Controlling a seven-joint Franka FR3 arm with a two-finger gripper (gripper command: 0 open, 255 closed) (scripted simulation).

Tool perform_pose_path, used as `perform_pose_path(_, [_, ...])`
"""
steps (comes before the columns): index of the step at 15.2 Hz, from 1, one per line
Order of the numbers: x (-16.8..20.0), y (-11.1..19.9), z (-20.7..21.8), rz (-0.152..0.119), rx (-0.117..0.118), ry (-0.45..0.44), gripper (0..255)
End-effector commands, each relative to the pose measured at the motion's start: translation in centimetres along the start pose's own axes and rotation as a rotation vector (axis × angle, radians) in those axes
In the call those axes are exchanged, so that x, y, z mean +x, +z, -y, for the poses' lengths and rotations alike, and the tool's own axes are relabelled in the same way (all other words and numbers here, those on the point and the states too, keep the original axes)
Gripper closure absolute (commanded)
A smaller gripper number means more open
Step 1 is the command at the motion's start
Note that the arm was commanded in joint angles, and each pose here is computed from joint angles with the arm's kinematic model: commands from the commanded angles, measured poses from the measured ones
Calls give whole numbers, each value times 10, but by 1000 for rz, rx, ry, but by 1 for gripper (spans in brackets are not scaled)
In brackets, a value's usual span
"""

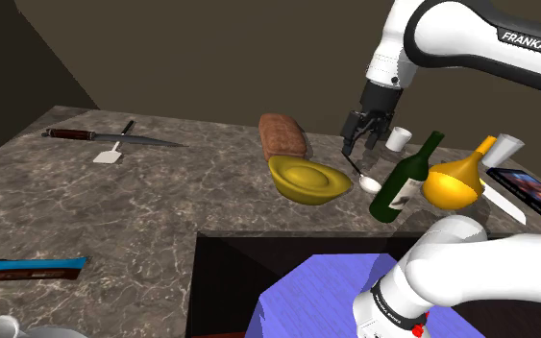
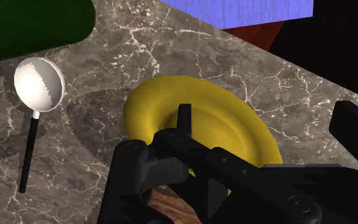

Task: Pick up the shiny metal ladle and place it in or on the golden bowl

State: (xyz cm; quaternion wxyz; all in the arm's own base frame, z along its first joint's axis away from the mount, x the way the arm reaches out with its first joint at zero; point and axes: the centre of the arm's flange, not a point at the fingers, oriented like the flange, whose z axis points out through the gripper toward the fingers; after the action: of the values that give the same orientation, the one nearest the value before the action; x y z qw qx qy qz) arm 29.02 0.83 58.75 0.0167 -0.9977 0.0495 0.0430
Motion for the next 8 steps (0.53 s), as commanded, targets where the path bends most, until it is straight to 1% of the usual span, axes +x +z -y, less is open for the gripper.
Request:
perform_pose_path(1, [0,0,0,0,0,0,0])
perform_pose_path(8, [34,44,-71,-50,13,102,0])
